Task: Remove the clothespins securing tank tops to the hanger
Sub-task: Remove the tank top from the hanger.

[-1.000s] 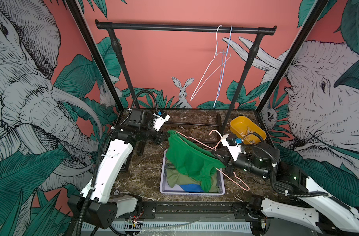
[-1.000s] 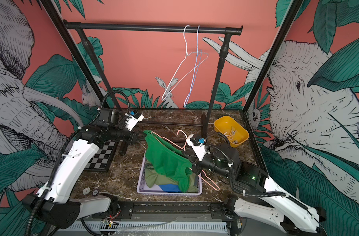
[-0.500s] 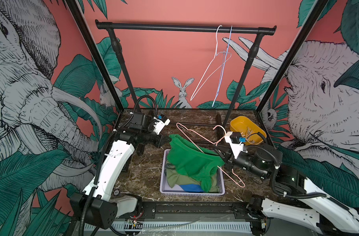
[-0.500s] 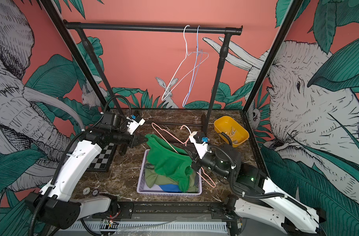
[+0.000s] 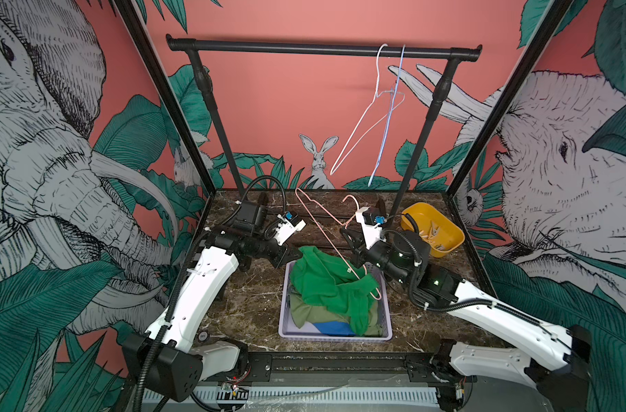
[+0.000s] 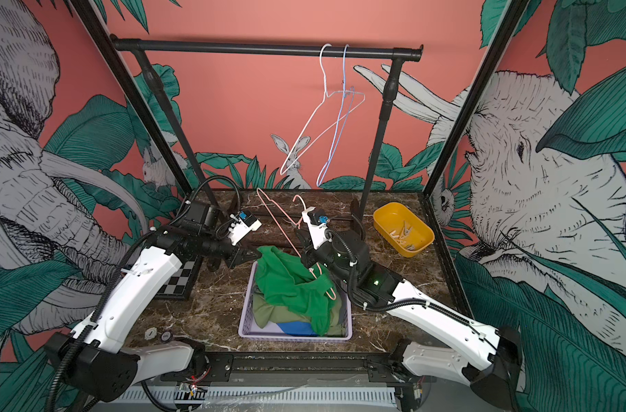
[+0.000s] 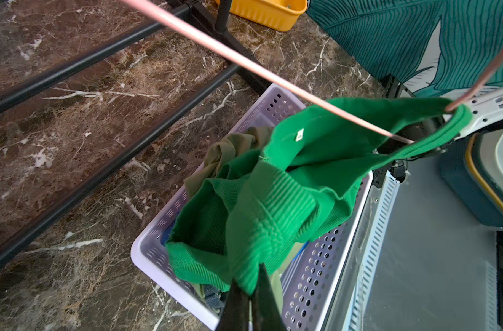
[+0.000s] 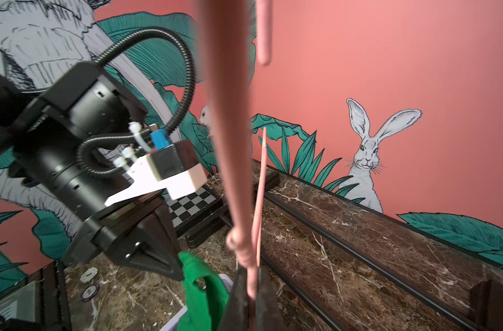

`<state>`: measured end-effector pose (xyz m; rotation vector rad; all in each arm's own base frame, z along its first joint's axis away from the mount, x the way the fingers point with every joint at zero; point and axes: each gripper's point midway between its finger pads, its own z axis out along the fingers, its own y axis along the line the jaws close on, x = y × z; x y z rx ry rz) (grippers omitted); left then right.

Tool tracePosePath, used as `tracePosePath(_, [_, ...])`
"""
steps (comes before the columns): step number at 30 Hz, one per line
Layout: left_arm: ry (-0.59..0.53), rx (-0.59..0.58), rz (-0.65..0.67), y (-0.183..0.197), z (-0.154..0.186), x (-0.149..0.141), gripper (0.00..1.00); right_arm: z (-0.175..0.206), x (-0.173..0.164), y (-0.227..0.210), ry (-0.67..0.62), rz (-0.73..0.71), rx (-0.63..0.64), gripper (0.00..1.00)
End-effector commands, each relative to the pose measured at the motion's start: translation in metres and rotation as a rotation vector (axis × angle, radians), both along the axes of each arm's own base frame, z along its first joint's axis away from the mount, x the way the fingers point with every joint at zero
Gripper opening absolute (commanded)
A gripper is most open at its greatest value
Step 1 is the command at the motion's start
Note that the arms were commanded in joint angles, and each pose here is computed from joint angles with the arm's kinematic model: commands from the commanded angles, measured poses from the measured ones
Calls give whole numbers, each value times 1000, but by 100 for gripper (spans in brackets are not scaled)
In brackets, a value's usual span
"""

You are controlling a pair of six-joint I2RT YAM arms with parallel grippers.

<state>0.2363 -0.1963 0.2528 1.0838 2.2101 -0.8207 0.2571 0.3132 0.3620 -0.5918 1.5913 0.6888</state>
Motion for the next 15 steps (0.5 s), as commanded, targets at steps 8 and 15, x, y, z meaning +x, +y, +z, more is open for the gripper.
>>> tracePosePath(8, [-75, -1, -154, 1, 4, -41, 0, 28, 25, 54, -111, 124, 229, 0])
tracePosePath(15, [-52, 82, -280, -1, -23, -62, 0, 34, 32, 75, -138, 172, 247, 0])
